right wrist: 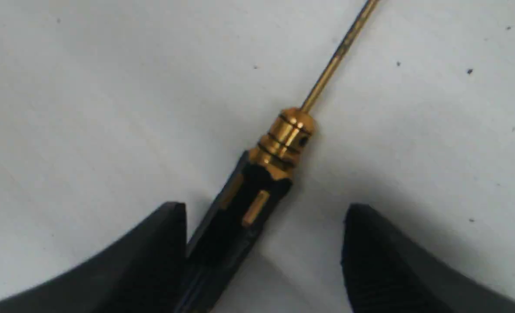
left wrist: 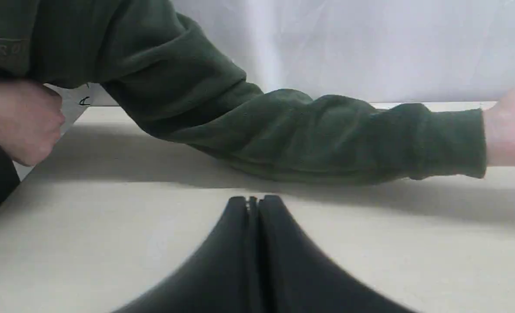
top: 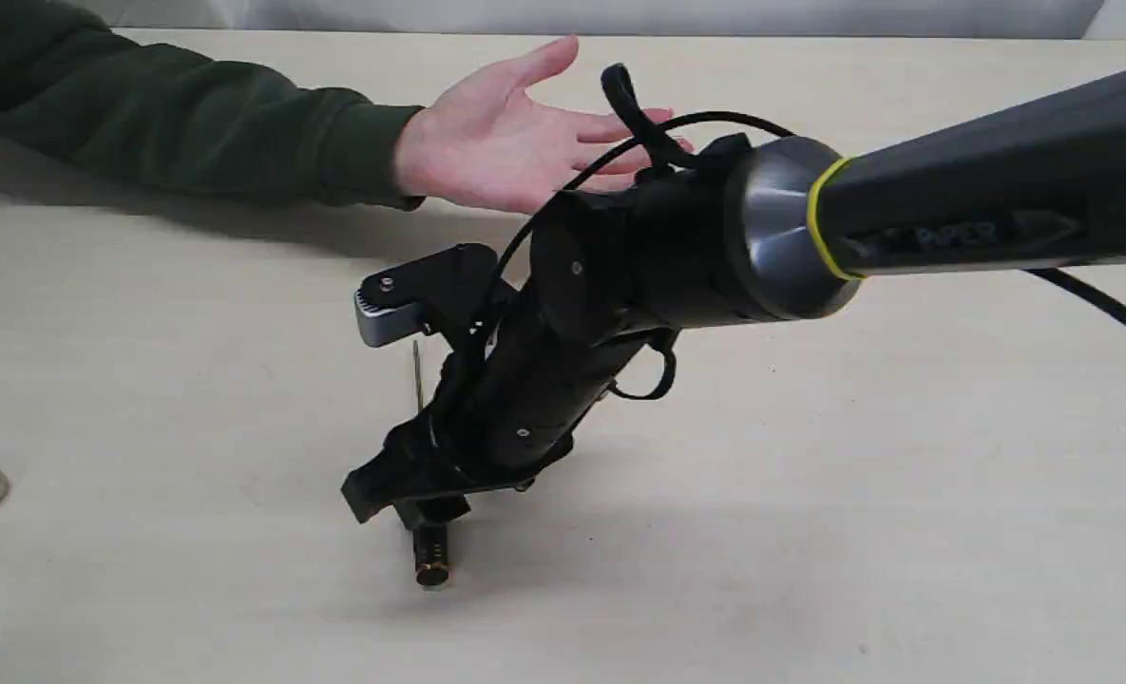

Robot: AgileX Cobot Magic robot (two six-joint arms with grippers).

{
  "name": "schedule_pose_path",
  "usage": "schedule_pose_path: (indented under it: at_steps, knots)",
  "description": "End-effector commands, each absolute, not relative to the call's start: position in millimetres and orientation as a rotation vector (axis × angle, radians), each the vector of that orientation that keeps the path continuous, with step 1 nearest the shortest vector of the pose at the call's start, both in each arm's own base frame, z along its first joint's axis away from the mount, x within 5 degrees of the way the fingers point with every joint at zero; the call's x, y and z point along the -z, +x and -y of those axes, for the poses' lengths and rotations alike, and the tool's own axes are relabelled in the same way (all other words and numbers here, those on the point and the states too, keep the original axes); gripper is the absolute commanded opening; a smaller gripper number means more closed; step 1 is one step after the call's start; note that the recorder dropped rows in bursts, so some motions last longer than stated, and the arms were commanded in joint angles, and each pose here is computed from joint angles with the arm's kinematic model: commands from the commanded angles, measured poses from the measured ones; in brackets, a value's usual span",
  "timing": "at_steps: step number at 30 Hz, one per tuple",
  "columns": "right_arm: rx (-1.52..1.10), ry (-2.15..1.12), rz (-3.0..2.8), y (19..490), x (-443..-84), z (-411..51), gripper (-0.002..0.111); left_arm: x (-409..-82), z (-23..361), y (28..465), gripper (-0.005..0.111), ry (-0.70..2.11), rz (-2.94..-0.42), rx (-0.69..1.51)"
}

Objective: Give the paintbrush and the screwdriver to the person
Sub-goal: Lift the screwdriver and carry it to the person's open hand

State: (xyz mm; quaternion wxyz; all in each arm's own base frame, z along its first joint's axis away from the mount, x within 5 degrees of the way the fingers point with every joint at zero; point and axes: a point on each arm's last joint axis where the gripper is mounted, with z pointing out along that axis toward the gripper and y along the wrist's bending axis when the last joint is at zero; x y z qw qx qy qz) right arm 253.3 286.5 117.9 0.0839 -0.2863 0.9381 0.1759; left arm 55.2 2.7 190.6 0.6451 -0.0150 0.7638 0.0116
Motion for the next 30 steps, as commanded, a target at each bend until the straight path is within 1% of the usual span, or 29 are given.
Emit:
schedule_pose_path:
  at_steps: [1,11,13,18,23,26,30]
  knots:
    - [-0.522,-0.850,-2.796,254.7,-116.5,-287.7,0.056,-190.4,-2.1,55.2,0.000,-0.031,-1.735,-0.015]
    - [-0.522,-0.852,-2.799,254.4,-116.5,-287.5,0.056,-190.4,-2.1,55.2,0.000,-0.031,-1.735,-0.015]
    - [-0.521,-0.853,-2.801,254.3,-116.5,-287.5,0.054,-190.4,-2.1,55.2,0.000,-0.031,-1.735,-0.015]
    - [-0.518,-0.866,-2.808,253.4,-116.2,-287.0,0.044,-190.4,-2.1,55.2,0.000,-0.031,-1.735,-0.015]
    - [-0.508,-0.891,-2.818,252.1,-115.7,-285.9,0.043,-190.6,-2.2,55.2,0.000,-0.030,-1.732,-0.017]
    - [-0.461,-0.922,-2.826,251.9,-114.7,-283.1,0.043,-190.6,-2.2,55.2,0.000,-0.030,-1.732,-0.017]
    - [-0.315,-0.928,-2.863,253.4,-110.6,-274.6,0.043,-190.6,-2.2,55.2,0.000,-0.030,-1.732,-0.017]
